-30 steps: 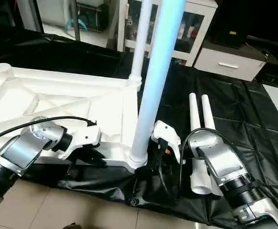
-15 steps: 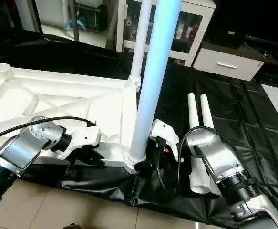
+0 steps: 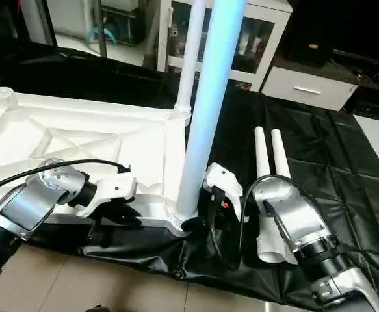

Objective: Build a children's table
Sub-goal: Rotate leg to tighten

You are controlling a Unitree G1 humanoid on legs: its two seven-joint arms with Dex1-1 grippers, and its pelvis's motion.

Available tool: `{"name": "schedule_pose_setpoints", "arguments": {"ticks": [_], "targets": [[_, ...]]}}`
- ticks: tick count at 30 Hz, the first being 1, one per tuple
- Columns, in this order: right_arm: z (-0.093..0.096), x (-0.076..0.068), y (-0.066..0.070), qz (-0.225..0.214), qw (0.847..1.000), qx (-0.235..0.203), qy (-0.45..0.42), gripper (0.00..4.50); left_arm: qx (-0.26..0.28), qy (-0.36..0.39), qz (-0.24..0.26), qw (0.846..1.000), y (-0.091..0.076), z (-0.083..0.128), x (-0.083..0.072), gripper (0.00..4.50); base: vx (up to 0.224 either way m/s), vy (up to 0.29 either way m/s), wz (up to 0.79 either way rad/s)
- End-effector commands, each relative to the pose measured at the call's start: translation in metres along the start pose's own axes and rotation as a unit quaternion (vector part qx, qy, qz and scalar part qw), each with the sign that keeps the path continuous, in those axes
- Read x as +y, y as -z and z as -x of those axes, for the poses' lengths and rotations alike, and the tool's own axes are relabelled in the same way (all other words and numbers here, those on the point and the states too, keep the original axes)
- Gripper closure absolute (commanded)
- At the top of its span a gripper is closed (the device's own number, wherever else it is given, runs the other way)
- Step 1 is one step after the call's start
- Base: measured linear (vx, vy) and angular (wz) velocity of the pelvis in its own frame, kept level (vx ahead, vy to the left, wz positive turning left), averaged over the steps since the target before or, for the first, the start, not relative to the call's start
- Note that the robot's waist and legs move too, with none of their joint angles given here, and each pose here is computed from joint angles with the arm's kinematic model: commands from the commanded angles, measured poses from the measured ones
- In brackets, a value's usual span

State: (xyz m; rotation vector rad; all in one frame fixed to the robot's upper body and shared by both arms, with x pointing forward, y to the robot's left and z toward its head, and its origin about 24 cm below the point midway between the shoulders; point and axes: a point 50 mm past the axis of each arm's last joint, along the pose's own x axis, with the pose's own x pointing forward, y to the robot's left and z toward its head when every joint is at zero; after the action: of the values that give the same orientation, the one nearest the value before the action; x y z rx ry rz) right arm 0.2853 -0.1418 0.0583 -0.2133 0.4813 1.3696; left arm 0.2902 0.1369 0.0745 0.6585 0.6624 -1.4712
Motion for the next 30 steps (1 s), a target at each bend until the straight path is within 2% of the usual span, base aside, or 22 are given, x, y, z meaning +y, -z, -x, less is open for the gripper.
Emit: {"name": "schedule_pose_setpoints", "arguments": {"ticks": [1, 3, 5, 6, 8, 10, 11, 12, 13, 15, 17, 18, 20, 22, 27, 30], "targets": [[-0.012, -0.007, -0.003, -0.026, 0.996, -0.051, 0.063, 1.76, -0.018, 0.016, 0.009, 1.000, -0.005, -0.024, -0.005, 4.50, 0.000, 0.000, 0.00], [-0.014, -0.008, -0.002, -0.031, 0.995, -0.055, 0.074, 1.76, -0.021, 0.006, 0.012, 1.000, -0.006, -0.025, -0.003, 4.50, 0.000, 0.000, 0.00], [-0.035, -0.014, 0.004, -0.071, 0.981, -0.083, 0.162, 1.77, -0.043, -0.080, 0.042, 0.995, -0.013, -0.037, 0.015, 4.50, 0.000, 0.000, 0.00], [-0.036, -0.014, 0.004, -0.074, 0.979, -0.084, 0.169, 1.78, -0.045, -0.088, 0.045, 0.994, -0.014, -0.039, 0.016, 4.50, 0.000, 0.000, 0.00], [-0.052, -0.019, 0.003, -0.093, 0.960, -0.094, 0.246, 1.79, -0.056, -0.146, 0.076, 0.985, -0.020, -0.046, 0.028, 4.50, 0.000, 0.000, 0.00], [-0.067, -0.026, 0.000, -0.108, 0.934, -0.101, 0.325, 1.79, -0.056, -0.208, 0.115, 0.970, -0.025, -0.051, 0.040, 4.50, 0.000, 0.000, 0.00], [-0.067, -0.026, 0.000, -0.108, 0.934, -0.101, 0.325, 1.80, -0.056, -0.208, 0.115, 0.970, -0.025, -0.051, 0.040, 4.50, 0.000, 0.000, 0.00], [-0.075, -0.029, -0.001, -0.120, 0.917, -0.101, 0.367, 1.80, -0.053, -0.248, 0.129, 0.959, -0.027, -0.052, 0.047, 4.50, 0.000, 0.000, 0.00], [-0.077, -0.030, -0.001, -0.124, 0.911, -0.100, 0.381, 1.80, -0.053, -0.263, 0.133, 0.954, -0.027, -0.052, 0.049, 4.50, 0.000, 0.000, 0.00], [-0.088, -0.035, -0.002, -0.134, 0.882, -0.092, 0.442, 1.80, -0.050, -0.324, 0.136, 0.935, -0.030, -0.052, 0.061, 4.50, 0.000, 0.000, 0.00], [-0.091, -0.037, -0.004, -0.137, 0.870, -0.091, 0.466, 1.80, -0.050, -0.342, 0.134, 0.929, -0.032, -0.052, 0.064, 4.50, 0.000, 0.000, 0.00], [-0.091, -0.037, -0.004, -0.137, 0.868, -0.092, 0.468, 1.80, -0.050, -0.344, 0.134, 0.928, -0.032, -0.052, 0.064, 4.50, 0.000, 0.000, 0.00], [-0.092, -0.039, -0.007, -0.135, 0.856, -0.101, 0.489, 1.80, -0.050, -0.357, 0.133, 0.923, -0.033, -0.052, 0.066, 4.50, 0.000, 0.000, 0.00], [-0.095, -0.039, -0.013, -0.144, 0.855, -0.131, 0.481, 1.80, -0.046, -0.362, 0.126, 0.922, -0.033, -0.051, 0.067, 4.50, 0.000, 0.000, 0.00], [-0.092, -0.038, -0.027, -0.104, 0.863, -0.189, 0.456, 1.80, -0.045, -0.341, 0.118, 0.932, -0.025, -0.048, 0.064, 4.50, 0.000, 0.000, 0.00], [-0.091, -0.038, -0.027, -0.103, 0.863, -0.190, 0.457, 1.80, -0.044, -0.340, 0.117, 0.932, -0.025, -0.048, 0.064, 4.50, 0.000, 0.000, 0.00]]}}
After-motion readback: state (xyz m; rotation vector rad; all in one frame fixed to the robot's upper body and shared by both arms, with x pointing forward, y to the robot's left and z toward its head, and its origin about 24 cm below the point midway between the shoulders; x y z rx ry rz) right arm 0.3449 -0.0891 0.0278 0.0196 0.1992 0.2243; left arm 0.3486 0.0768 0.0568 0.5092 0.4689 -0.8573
